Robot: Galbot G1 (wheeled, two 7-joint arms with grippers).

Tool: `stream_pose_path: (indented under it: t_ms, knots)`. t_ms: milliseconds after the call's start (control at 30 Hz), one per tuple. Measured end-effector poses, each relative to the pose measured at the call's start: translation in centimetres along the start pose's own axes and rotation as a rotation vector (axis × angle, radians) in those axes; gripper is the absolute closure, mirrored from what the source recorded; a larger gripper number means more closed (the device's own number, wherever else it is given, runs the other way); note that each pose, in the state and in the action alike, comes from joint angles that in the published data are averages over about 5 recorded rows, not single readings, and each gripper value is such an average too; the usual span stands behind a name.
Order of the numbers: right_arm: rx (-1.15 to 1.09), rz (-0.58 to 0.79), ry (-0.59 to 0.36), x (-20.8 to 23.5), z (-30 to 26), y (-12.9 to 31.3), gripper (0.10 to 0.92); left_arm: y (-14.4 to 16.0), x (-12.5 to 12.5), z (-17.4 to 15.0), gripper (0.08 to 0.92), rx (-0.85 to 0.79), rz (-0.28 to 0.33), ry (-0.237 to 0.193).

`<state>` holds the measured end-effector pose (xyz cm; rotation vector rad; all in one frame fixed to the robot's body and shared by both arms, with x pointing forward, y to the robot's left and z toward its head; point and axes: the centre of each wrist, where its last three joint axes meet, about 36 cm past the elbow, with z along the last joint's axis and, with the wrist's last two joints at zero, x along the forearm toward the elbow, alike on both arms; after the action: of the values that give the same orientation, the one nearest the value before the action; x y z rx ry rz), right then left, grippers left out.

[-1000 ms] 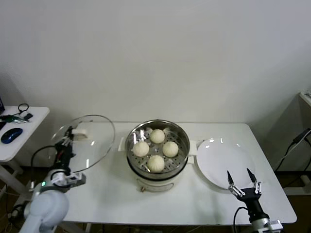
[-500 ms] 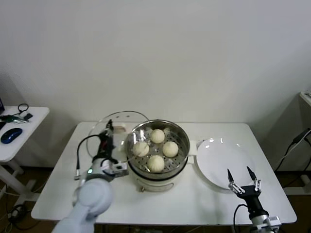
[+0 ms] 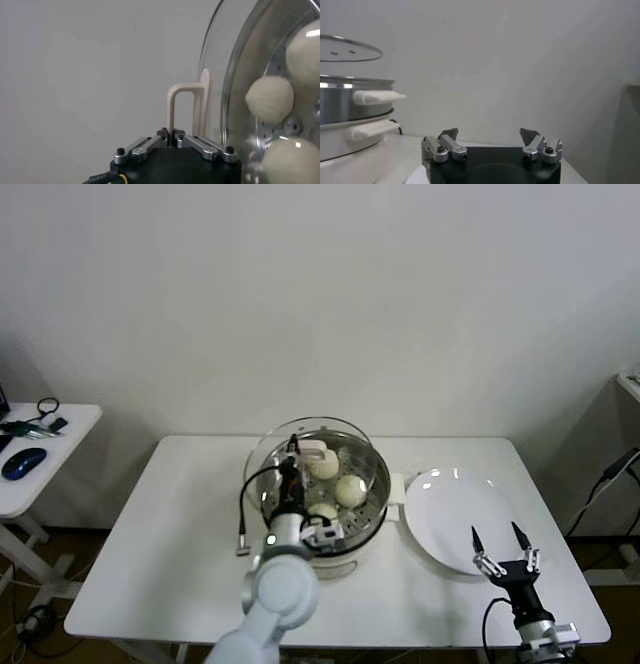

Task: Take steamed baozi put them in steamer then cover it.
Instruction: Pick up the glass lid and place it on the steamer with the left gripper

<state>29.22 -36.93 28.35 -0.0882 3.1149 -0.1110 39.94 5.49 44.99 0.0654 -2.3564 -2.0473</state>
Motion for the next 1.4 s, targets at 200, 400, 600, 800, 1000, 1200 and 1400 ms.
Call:
stream_pose_path:
  t_ms: [200,400,600,800,1000,1200,1400]
  knots:
    - [-0.007,0.003,-0.006,0.0,0.2,0.1,0.200,-1.2,0.1,-2.6,0.856,-0.015,-0.002,-0.001]
    - [-0.011,0.008,-0.012,-0.1,0.3,0.0,0.200,-2.2,0.5,-3.5,0.856,-0.043,0.003,0.005]
    - [-0.016,0.008,-0.020,-0.5,0.4,0.3,0.200,-3.3,0.6,-3.6,0.856,-0.080,0.007,0.019]
    - [-0.017,0.010,-0.022,-0.6,0.4,0.4,0.200,-4.1,0.4,-3.2,0.856,-0.107,0.017,0.033]
    - [-0.016,0.011,-0.022,-0.5,0.6,0.3,0.200,-4.5,0.3,-3.2,0.856,-0.113,0.017,0.036]
    - [-0.018,0.012,-0.027,-0.5,0.6,0.4,0.200,-4.7,0.2,-3.2,0.854,-0.118,0.019,0.034]
    - [-0.016,0.006,-0.027,-0.4,0.5,0.4,0.200,-4.6,0.4,-3.0,0.737,-0.109,0.031,0.032]
